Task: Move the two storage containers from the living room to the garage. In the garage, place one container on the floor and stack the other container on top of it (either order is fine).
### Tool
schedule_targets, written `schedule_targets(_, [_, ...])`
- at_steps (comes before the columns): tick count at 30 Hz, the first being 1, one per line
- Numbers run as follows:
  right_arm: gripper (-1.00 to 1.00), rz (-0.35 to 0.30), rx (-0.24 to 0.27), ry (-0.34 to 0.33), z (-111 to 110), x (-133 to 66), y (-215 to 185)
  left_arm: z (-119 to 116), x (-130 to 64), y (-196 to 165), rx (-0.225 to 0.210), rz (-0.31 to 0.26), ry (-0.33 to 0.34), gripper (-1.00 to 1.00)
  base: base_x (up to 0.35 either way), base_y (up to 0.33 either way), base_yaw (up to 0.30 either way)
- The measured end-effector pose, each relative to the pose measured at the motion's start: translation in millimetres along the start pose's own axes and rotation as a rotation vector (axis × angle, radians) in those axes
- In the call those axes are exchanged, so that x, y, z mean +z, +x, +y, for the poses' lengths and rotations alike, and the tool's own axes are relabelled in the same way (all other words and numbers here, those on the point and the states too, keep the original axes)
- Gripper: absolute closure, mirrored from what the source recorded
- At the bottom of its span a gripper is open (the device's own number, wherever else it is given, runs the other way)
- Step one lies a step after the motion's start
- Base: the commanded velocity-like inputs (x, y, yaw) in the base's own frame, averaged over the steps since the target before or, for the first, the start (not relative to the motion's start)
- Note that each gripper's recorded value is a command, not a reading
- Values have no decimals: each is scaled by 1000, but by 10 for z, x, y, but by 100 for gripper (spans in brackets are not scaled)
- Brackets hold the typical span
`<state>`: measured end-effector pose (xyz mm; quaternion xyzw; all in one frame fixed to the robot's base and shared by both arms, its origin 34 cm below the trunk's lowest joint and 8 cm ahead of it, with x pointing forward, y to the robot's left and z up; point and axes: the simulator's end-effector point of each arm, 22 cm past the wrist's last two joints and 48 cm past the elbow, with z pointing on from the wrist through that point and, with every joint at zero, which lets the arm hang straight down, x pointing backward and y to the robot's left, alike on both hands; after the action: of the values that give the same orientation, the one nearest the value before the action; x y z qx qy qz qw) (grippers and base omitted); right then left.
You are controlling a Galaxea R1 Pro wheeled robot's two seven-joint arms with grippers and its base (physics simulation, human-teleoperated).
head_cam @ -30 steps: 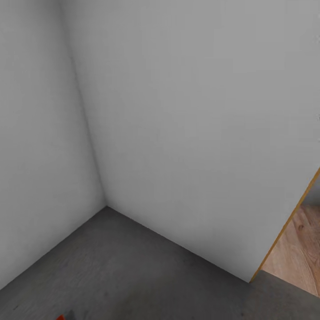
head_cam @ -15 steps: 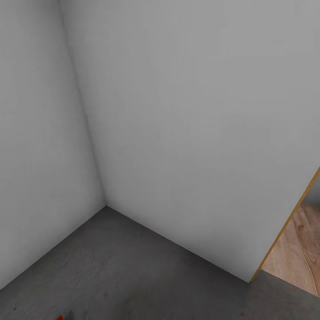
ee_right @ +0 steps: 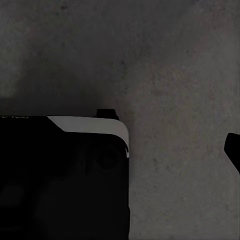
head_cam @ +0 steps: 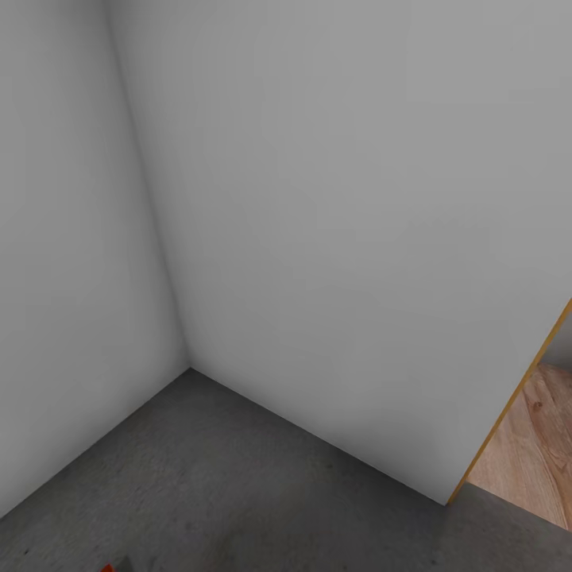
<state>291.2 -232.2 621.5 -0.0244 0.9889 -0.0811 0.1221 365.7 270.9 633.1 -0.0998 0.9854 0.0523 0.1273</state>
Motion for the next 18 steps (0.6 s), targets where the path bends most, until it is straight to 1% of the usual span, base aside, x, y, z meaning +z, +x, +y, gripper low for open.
schedule_targets(4, [-100, -5, 2, 1, -11, 2, -11, -1, 0, -2, 0, -1, 0, -100, 0, 0, -2])
schedule_targets(7, [-100, -9, 5, 1, -5, 0, -21, -1, -2, -5, 0, -2, 0, -100, 0, 0, -100])
schedule_targets(11, [-100, -11, 10, -1, 17, -7, -32, -4, -6, -17, -1, -4, 1, -100, 0, 0, -205])
schedule_targets(18, [-100, -16, 13, -1, 14, -11, -52, 22, -11, -49, -1, -11, -2, -100, 0, 0, -258])
